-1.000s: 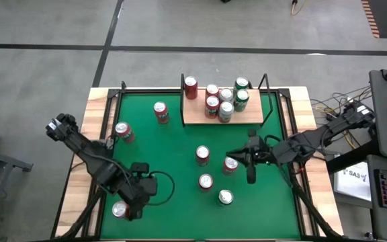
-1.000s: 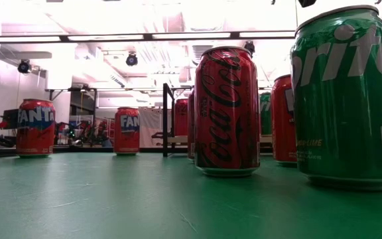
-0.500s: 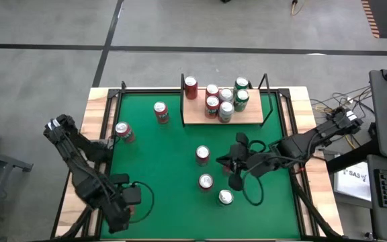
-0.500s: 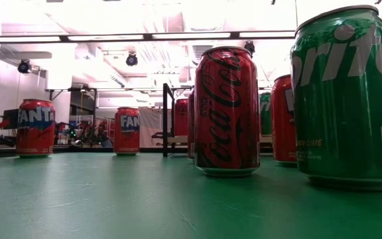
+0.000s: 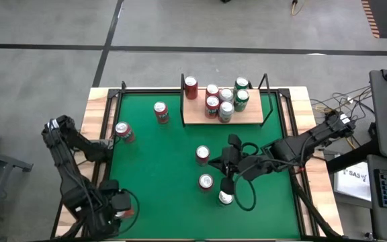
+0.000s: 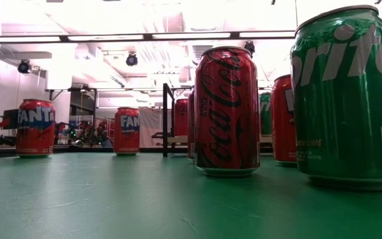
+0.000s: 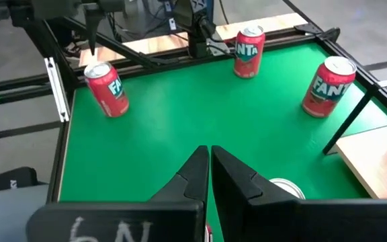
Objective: Place canned beverage on shelf
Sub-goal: Put the red soda can on the shelf
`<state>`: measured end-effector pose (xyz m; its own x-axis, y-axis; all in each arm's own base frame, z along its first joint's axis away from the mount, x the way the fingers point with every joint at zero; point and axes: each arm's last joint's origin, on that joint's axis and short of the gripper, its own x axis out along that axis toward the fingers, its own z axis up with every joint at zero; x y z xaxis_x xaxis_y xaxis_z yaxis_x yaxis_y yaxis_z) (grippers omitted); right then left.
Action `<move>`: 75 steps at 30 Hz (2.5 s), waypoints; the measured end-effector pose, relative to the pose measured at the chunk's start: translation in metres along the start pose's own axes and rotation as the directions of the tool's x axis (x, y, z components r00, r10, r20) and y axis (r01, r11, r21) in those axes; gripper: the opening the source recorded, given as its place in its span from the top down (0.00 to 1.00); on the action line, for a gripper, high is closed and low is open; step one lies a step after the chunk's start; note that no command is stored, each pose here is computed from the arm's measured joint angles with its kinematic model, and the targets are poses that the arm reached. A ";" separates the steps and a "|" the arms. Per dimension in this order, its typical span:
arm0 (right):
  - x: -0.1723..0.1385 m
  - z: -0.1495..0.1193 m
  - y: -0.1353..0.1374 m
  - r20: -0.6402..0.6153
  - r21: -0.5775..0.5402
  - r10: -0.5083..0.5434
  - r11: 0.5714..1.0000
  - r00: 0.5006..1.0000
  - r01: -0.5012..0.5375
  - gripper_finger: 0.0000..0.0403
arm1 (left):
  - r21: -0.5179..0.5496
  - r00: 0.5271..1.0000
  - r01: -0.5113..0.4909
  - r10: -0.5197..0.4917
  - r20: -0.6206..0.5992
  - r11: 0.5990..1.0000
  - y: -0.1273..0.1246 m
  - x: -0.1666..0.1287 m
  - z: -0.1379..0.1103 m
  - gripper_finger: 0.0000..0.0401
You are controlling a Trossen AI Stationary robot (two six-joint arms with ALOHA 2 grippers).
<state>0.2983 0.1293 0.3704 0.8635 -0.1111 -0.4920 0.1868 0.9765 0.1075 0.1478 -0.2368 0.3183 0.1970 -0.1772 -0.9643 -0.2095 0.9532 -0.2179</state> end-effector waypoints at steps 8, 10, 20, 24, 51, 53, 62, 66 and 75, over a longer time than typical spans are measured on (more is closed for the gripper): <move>0.002 -0.003 0.000 -0.017 -0.008 -0.008 1.000 1.000 0.008 0.98 | 0.034 0.999 -0.040 0.040 0.023 0.999 -0.005 0.008 -0.015 0.25; 0.002 -0.003 0.000 -0.018 -0.008 -0.008 1.000 1.000 0.008 0.98 | 0.055 0.998 -0.062 0.061 0.024 0.997 -0.008 0.014 -0.016 0.24; 0.002 -0.004 -0.001 -0.020 -0.010 -0.010 1.000 1.000 0.009 0.98 | 0.101 0.977 -0.199 0.205 -0.058 0.975 -0.014 0.043 -0.022 0.24; 0.002 -0.004 -0.001 -0.021 -0.006 -0.010 1.000 1.000 0.010 0.98 | 0.108 0.969 -0.230 0.238 -0.066 0.967 -0.014 0.047 -0.023 0.24; 0.003 -0.005 -0.001 -0.028 -0.006 -0.013 1.000 1.000 0.013 0.98 | 0.077 0.961 -0.269 0.273 -0.038 0.960 -0.009 0.053 -0.024 0.24; 0.003 -0.006 -0.001 -0.028 -0.006 -0.013 1.000 1.000 0.013 0.98 | 0.075 0.960 -0.273 0.276 -0.039 0.959 -0.008 0.057 -0.024 0.24; 0.003 -0.006 -0.001 -0.028 -0.006 -0.013 1.000 1.000 0.013 0.98 | 0.067 0.961 -0.271 0.274 -0.038 0.960 -0.005 0.067 -0.026 0.24; 0.003 -0.006 -0.001 -0.029 -0.007 -0.013 1.000 1.000 0.013 0.98 | 0.060 0.963 -0.265 0.267 -0.035 0.962 -0.004 0.070 -0.027 0.24; 0.003 -0.007 -0.001 -0.032 -0.009 -0.015 1.000 0.999 0.015 0.98 | 0.045 0.966 -0.257 0.258 -0.017 0.965 -0.004 0.074 -0.026 0.24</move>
<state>0.2978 0.1292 0.3628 0.8452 -0.1197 -0.5210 0.1952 0.9764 0.0924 0.1379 -0.2603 0.2439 0.1201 0.0705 -0.9903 -0.2100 0.9767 0.0440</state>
